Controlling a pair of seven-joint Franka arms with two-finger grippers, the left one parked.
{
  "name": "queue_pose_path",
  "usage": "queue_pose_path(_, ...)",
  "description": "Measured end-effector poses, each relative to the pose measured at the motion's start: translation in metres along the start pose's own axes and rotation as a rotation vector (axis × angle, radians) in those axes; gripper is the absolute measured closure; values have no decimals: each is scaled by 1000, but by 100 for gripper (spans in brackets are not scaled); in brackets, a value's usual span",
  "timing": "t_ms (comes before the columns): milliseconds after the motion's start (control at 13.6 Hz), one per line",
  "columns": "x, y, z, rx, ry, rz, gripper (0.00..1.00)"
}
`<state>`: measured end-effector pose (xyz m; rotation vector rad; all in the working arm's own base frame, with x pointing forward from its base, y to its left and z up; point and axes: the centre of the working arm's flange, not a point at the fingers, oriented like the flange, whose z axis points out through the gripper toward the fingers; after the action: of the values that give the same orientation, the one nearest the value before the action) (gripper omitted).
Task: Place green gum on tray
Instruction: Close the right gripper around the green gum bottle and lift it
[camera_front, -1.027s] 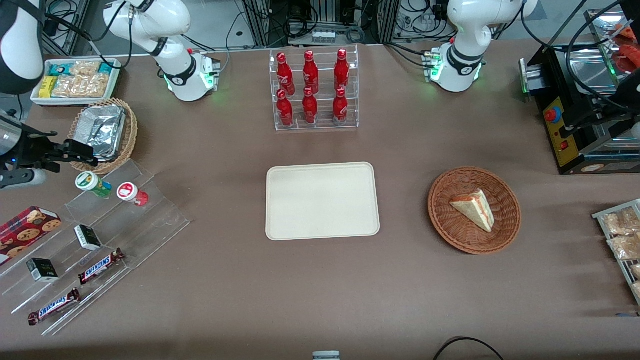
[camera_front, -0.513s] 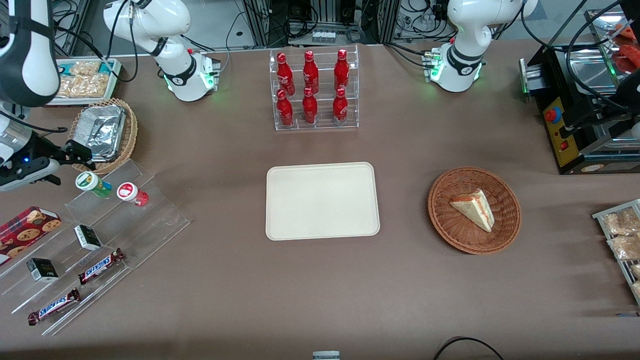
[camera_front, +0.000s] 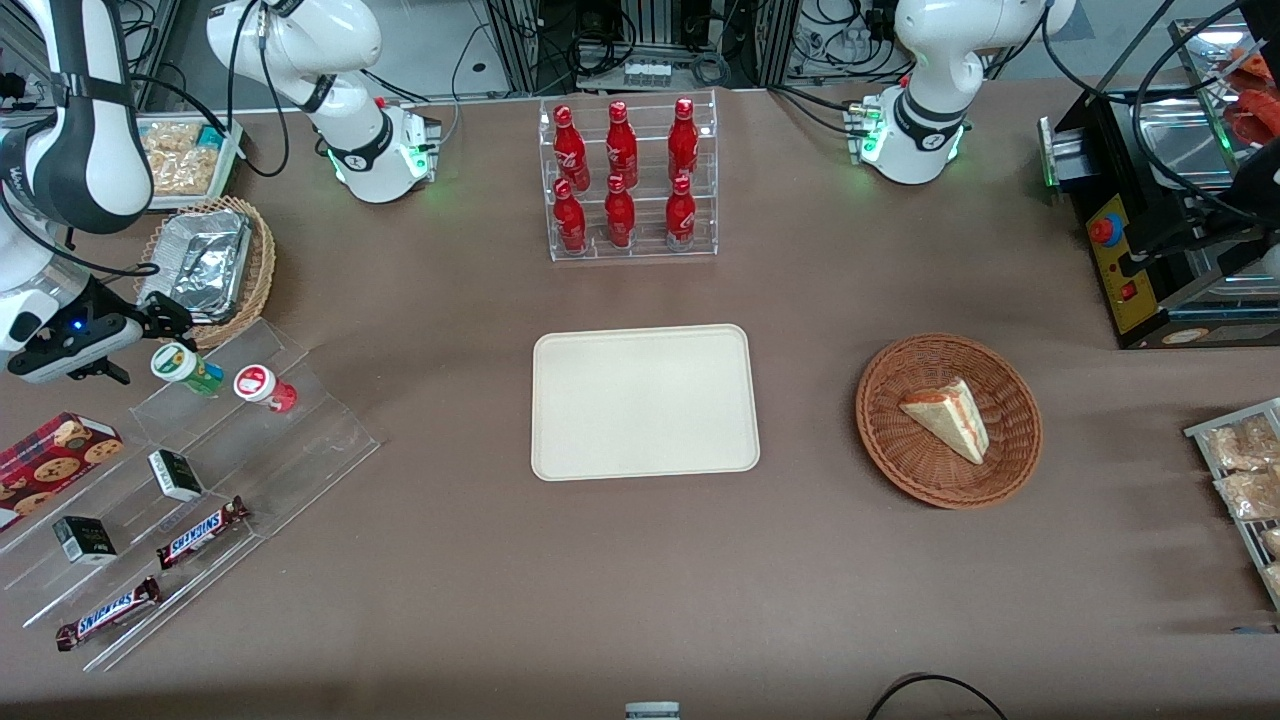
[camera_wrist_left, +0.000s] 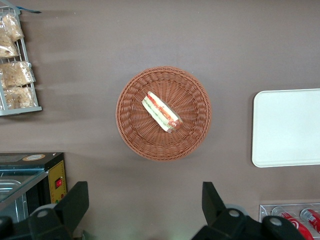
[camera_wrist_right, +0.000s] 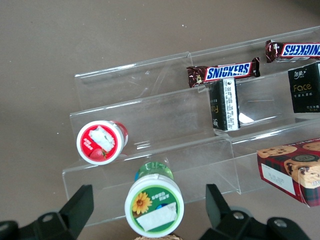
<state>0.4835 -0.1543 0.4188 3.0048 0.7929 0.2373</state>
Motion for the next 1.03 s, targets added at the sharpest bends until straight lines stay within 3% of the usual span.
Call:
queue_pose_path(807, -22, 2, 33, 11, -23, 23, 0)
queue_pose_path(953, -22, 3, 34, 9, -23, 22, 3)
queue_pose_path(1027, -22, 3, 35, 5, -21, 17, 10)
